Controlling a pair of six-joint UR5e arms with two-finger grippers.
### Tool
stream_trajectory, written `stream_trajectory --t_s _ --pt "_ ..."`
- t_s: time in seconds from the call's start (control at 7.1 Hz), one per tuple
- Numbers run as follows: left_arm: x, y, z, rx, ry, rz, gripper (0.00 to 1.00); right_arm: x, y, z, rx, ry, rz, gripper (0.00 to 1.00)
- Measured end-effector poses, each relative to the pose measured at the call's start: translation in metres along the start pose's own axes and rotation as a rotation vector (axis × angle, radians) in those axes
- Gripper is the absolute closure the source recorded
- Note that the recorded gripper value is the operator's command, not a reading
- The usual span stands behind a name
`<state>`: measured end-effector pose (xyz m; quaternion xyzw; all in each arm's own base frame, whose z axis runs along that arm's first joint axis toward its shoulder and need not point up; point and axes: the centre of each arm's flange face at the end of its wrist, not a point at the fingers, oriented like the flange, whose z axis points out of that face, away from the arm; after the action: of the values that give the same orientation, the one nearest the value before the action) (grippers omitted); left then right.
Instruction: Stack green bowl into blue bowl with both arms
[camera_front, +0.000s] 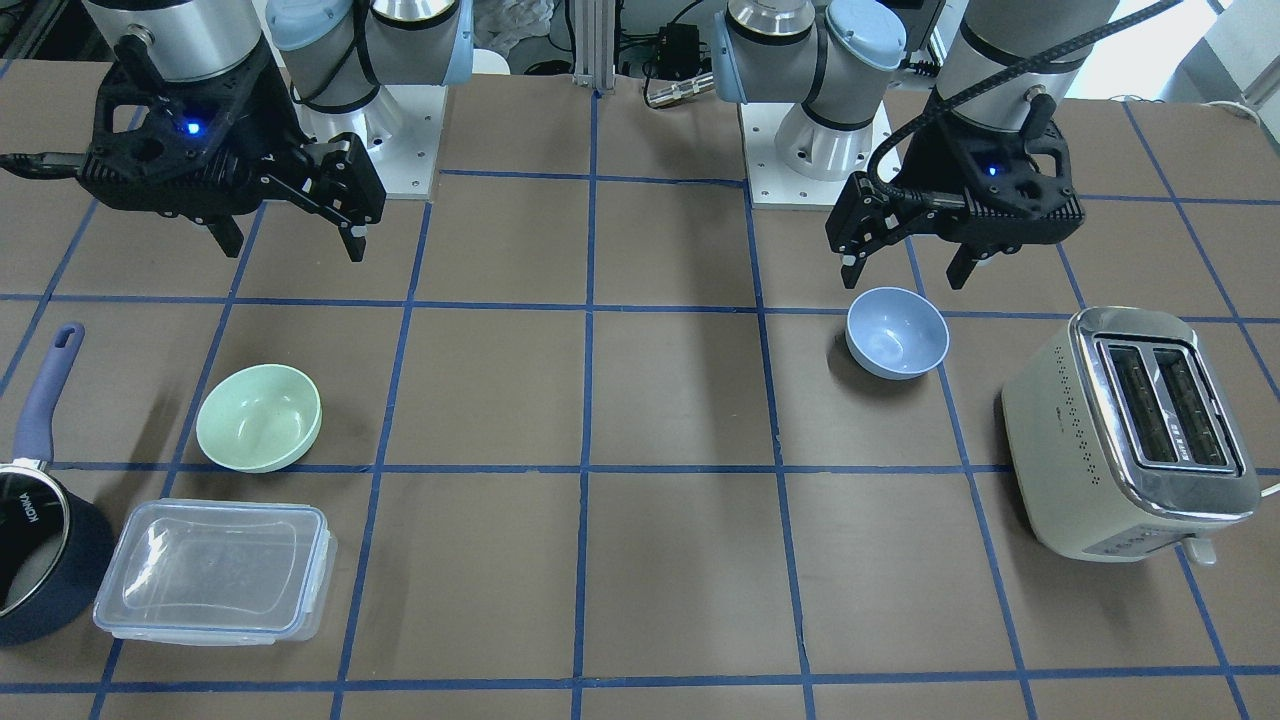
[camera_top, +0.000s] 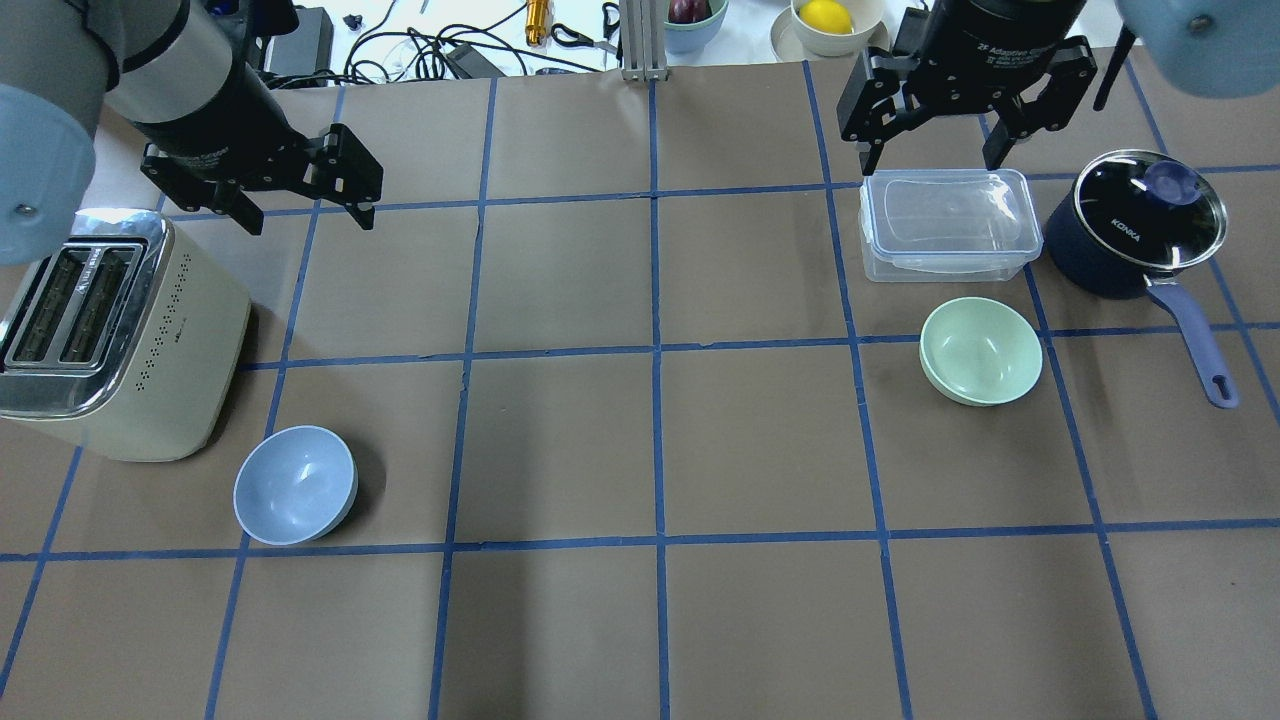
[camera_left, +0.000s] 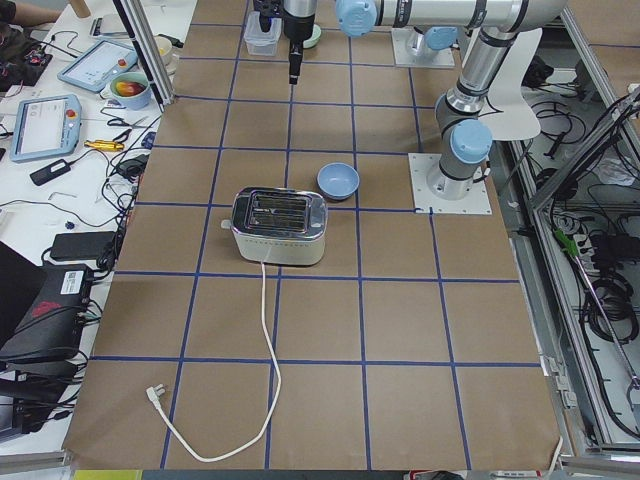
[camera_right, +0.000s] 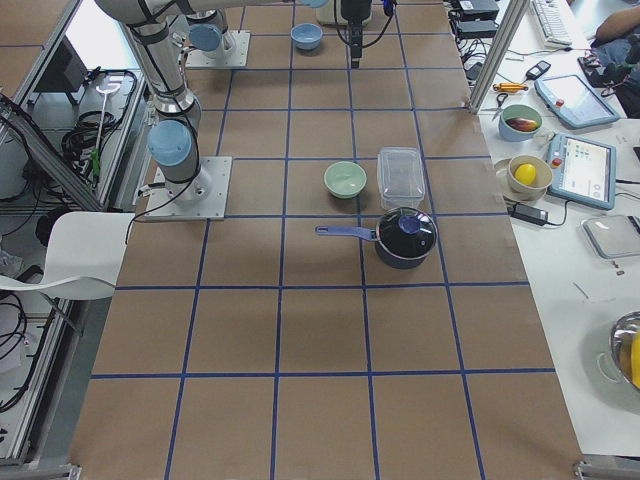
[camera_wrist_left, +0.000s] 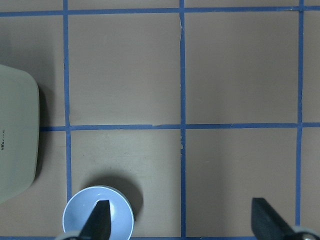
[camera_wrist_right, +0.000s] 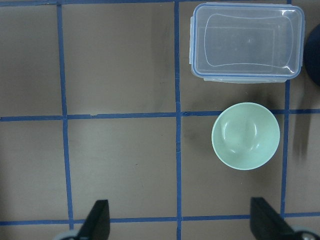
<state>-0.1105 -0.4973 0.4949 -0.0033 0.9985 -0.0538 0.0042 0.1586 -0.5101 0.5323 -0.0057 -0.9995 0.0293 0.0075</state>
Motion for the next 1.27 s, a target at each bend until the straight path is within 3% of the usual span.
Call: stream_trajectory --t_s 0.42,0.7,0.85,1.13,1.27 --pt "0.005 0.025 0.025 -0.067 0.001 0.027 0.0 0.0 -0.001 0.0 0.002 0.001 0.001 0.0" --pt "0.005 0.06 0.069 -0.135 0.013 0.174 0.0 0.002 -0.001 0.001 -0.002 0.002 0.002 0.0" --pt "0.005 0.07 0.093 -0.115 0.013 0.213 0.0 0.003 -0.001 0.001 -0.003 0.005 0.002 0.0" --pt "0.003 0.096 0.158 0.033 -0.01 0.229 0.0 0.006 -0.002 0.001 -0.005 0.011 0.004 0.0" --pt "0.001 0.13 0.199 0.038 -0.025 0.228 0.0 0.006 -0.003 0.001 -0.007 0.009 0.007 0.0"
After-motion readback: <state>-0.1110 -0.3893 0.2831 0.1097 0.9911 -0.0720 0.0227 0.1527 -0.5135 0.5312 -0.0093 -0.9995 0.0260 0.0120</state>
